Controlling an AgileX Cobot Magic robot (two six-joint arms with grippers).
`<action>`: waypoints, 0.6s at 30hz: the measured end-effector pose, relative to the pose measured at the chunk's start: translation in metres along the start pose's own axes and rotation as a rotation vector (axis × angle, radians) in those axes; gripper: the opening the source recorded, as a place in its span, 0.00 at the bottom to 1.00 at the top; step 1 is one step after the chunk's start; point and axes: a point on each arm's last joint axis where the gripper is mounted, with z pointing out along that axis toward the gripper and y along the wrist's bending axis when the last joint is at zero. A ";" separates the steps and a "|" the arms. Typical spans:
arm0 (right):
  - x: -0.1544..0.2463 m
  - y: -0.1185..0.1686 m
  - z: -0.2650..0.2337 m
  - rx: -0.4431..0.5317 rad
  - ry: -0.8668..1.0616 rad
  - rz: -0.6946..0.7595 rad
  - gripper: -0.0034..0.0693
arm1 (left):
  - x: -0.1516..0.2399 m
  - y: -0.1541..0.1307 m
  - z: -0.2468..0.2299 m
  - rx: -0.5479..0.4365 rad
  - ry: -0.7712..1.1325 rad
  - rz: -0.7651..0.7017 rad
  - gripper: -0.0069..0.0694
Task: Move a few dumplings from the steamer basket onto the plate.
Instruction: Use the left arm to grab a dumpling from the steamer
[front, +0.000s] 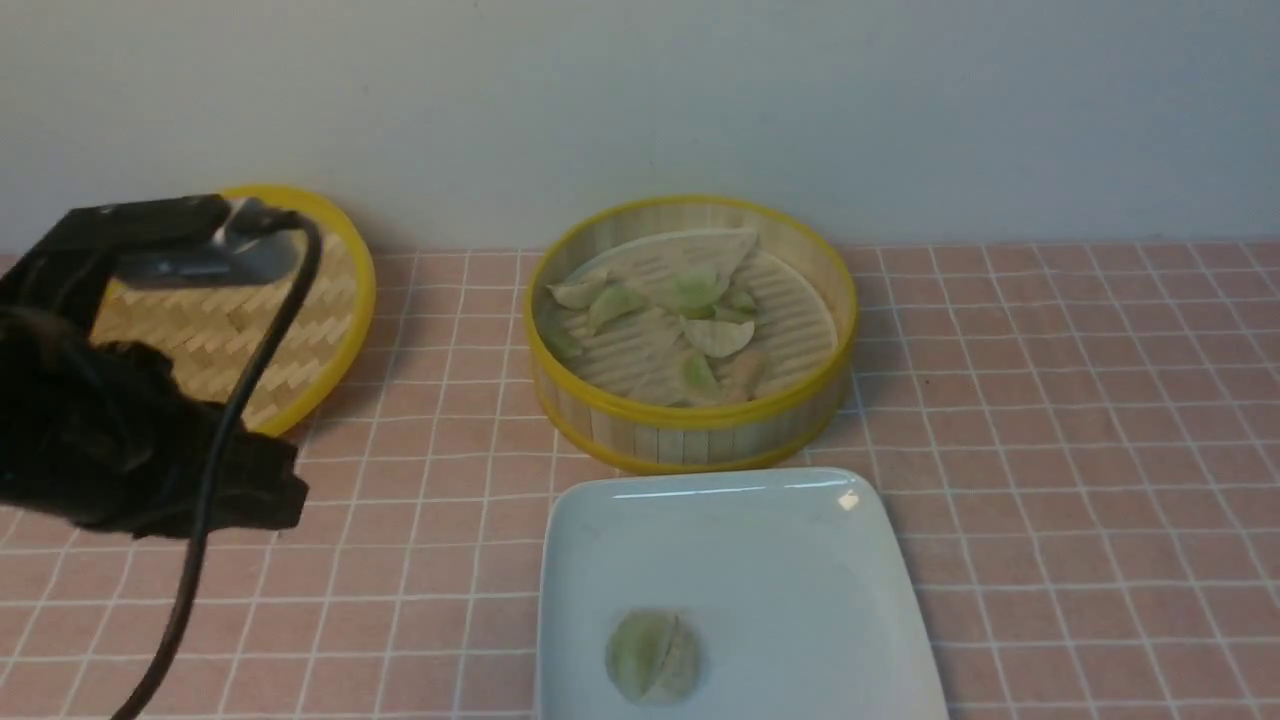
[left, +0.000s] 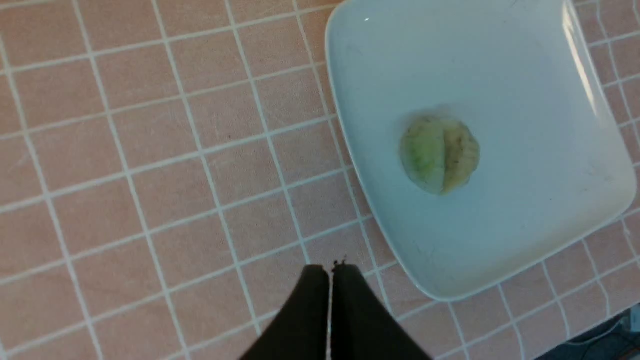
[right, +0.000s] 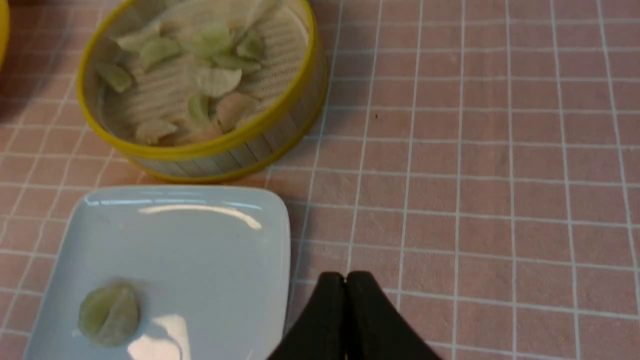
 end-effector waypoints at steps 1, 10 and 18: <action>-0.002 -0.001 0.006 0.002 0.030 0.000 0.03 | -0.008 -0.005 0.005 0.007 0.014 0.030 0.08; -0.001 -0.002 0.021 0.002 0.122 -0.009 0.03 | -0.098 -0.070 0.062 -0.041 0.064 0.226 0.08; 0.000 -0.002 0.021 0.003 0.135 -0.013 0.03 | -0.153 -0.096 0.154 -0.113 0.137 0.265 0.15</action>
